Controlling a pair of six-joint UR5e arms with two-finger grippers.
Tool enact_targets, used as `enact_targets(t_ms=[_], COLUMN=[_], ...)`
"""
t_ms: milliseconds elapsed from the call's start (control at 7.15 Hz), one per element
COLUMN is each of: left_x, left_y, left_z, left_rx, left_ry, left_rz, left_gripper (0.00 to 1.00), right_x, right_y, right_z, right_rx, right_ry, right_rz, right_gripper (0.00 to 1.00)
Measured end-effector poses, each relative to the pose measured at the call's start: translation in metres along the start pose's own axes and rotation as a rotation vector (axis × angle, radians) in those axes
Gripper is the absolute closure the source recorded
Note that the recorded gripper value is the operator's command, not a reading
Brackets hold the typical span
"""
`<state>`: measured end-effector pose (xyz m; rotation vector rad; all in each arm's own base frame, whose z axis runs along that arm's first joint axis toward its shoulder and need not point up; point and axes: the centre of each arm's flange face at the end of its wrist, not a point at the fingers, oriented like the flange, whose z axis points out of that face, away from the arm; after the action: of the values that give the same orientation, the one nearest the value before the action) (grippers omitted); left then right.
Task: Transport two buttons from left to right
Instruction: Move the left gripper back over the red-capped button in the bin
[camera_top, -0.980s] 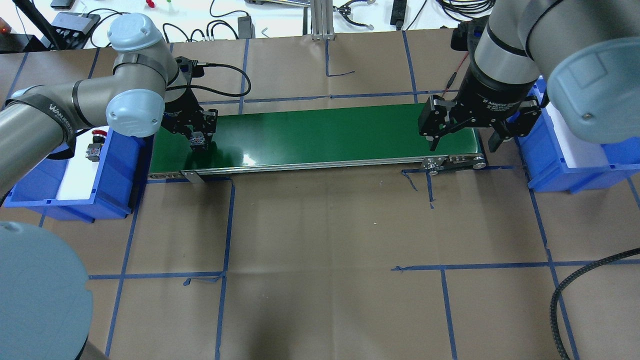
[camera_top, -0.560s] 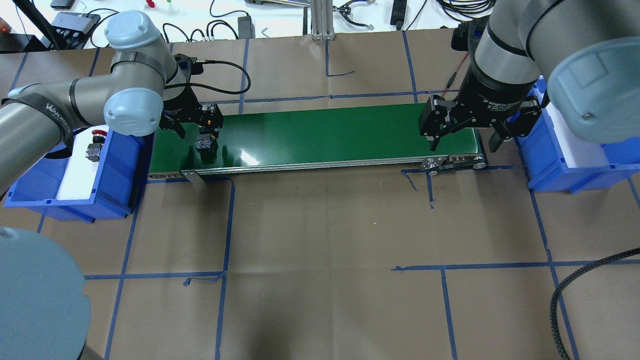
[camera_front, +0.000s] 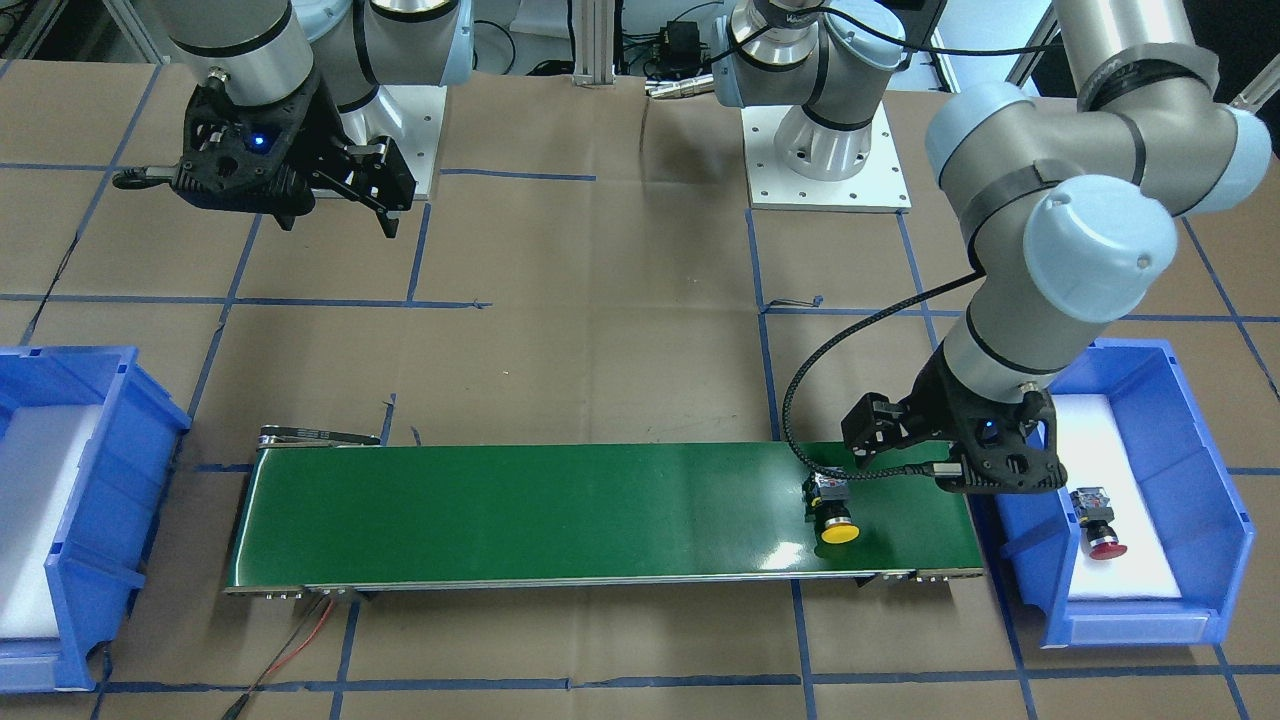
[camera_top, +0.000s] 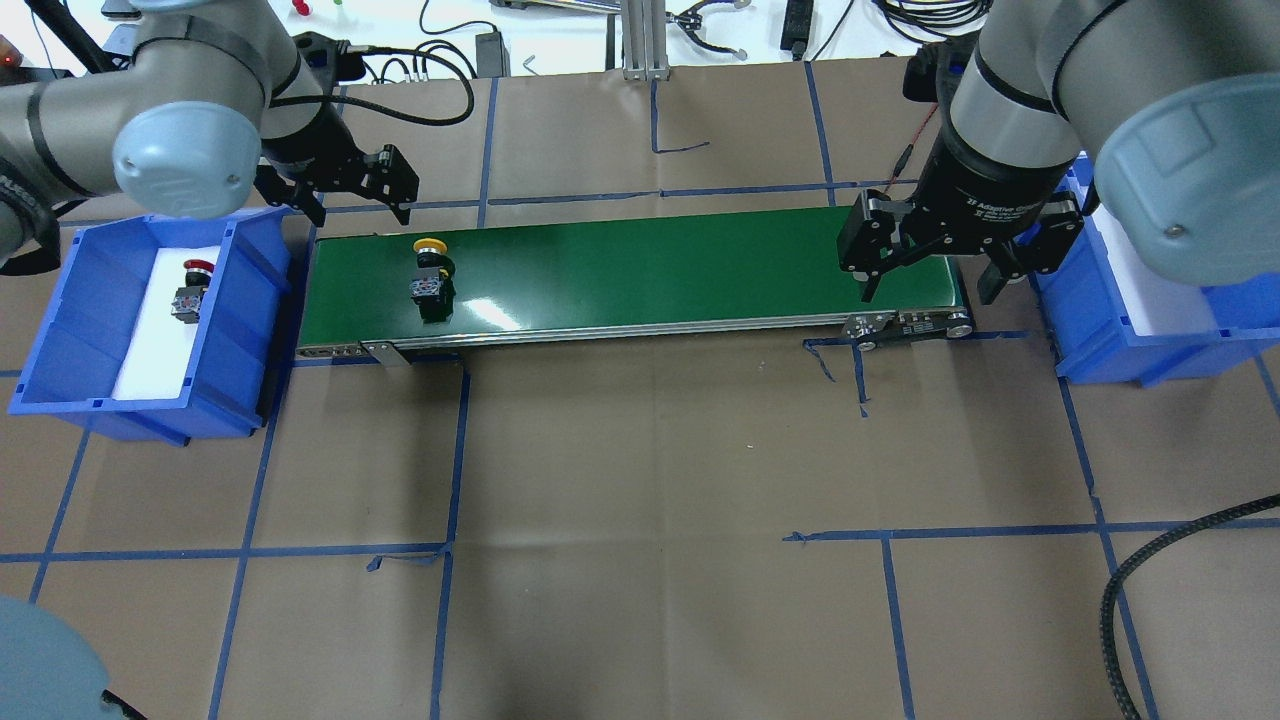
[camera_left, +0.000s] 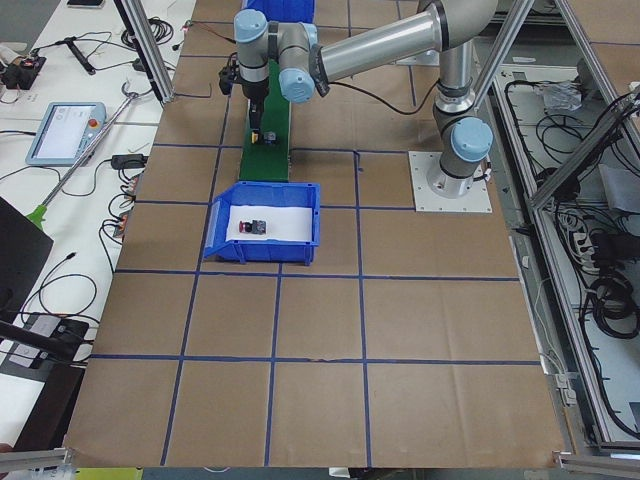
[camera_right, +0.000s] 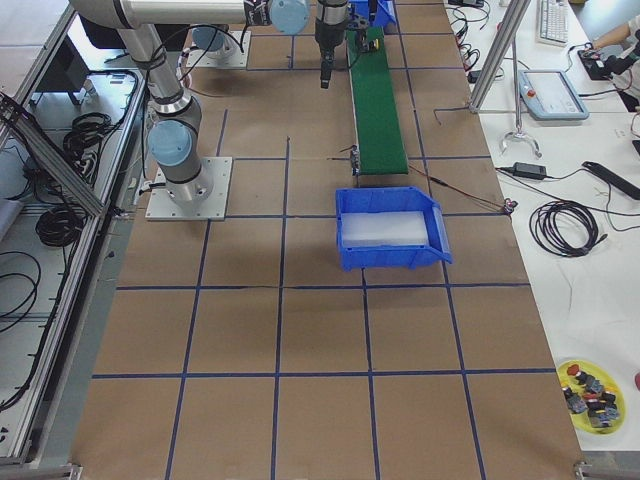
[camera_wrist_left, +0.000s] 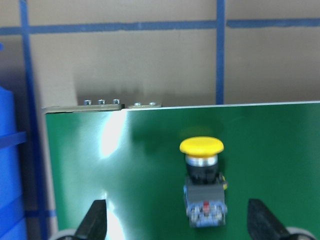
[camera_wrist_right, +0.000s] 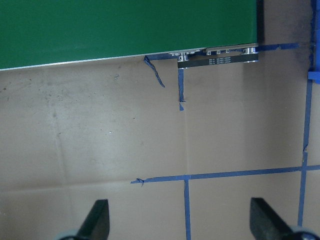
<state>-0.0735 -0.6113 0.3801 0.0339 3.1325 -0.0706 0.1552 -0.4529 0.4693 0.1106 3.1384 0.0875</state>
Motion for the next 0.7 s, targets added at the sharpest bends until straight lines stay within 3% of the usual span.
enact_targets(t_ms=[280, 700], left_x=[0.002, -0.014], left_y=[0.017, 0.022], left_z=[-0.061, -0.080], left_rx=[-0.047, -0.074], left_ry=[0.005, 0.007], left_rz=[0.002, 0.001], left_gripper=[0.01, 0.01], right_x=[0.000, 0.000], right_y=[0.000, -0.001], right_z=[0.001, 0.001], right_rx=[-0.001, -0.002], right_ry=[0.000, 0.000], right_rz=[-0.001, 0.001], right_gripper=[0.00, 0.00])
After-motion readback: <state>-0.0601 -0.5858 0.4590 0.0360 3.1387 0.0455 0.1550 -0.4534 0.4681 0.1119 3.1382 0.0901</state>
